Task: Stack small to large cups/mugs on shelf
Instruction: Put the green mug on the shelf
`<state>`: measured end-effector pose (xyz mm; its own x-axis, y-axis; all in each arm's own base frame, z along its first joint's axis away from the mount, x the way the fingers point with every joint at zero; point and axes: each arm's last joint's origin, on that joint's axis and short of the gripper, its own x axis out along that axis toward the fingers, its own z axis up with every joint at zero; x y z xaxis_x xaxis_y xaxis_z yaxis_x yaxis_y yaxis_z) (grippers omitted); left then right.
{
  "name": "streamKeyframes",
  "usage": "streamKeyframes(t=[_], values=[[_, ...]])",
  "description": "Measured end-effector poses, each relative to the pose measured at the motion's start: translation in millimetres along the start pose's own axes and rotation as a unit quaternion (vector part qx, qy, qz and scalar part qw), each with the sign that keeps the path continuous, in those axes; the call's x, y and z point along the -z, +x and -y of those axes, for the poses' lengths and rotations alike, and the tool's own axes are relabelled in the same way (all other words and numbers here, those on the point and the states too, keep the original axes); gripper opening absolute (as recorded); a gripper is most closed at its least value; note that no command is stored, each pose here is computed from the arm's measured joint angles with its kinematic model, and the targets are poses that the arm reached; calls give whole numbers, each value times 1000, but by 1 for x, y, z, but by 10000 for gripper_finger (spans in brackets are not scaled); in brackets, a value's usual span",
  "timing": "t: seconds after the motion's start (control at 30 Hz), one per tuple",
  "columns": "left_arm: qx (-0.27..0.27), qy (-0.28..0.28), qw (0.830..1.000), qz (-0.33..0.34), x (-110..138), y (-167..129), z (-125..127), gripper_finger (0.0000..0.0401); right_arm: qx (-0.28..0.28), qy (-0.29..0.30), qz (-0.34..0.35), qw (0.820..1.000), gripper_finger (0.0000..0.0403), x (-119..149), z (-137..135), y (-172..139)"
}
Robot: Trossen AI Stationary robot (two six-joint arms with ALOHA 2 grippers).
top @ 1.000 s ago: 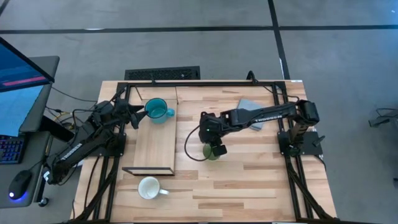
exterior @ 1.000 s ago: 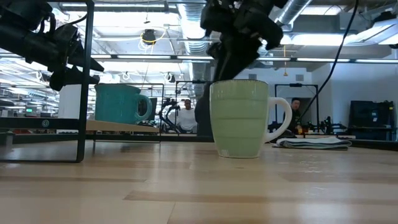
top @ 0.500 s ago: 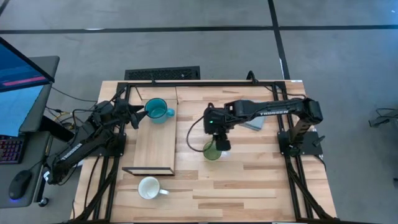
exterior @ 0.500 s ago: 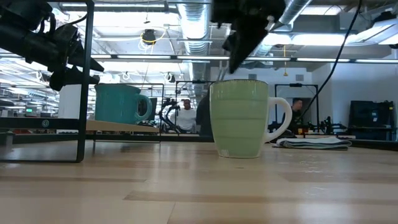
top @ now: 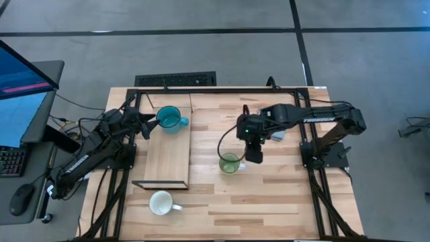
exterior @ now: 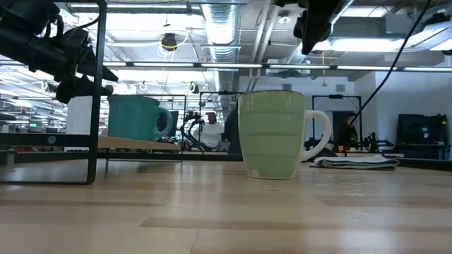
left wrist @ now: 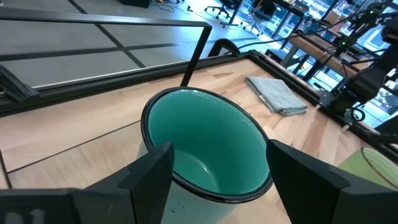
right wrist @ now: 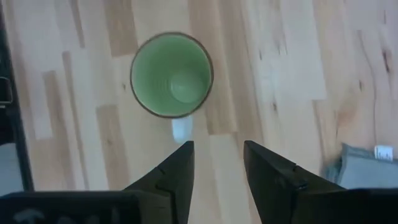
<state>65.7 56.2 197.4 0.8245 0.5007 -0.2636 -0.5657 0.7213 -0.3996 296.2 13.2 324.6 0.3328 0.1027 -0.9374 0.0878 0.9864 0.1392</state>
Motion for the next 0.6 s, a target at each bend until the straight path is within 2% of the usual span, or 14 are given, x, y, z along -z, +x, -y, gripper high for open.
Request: streamKeyframes(t=[0.17,0.33,0.47,0.6], values=[[0,0,1000,0,0,0,0,248,40,-14,-28,999,158,4,-10,9],[0,0,1000,0,0,0,0,248,48,-47,-88,994,150,1,-23,40],[9,0,1000,-3,0,0,0,248,35,-70,-125,989,144,1,-40,66],[13,0,1000,-5,0,0,1,248,12,-90,-125,988,141,0,-59,81]])
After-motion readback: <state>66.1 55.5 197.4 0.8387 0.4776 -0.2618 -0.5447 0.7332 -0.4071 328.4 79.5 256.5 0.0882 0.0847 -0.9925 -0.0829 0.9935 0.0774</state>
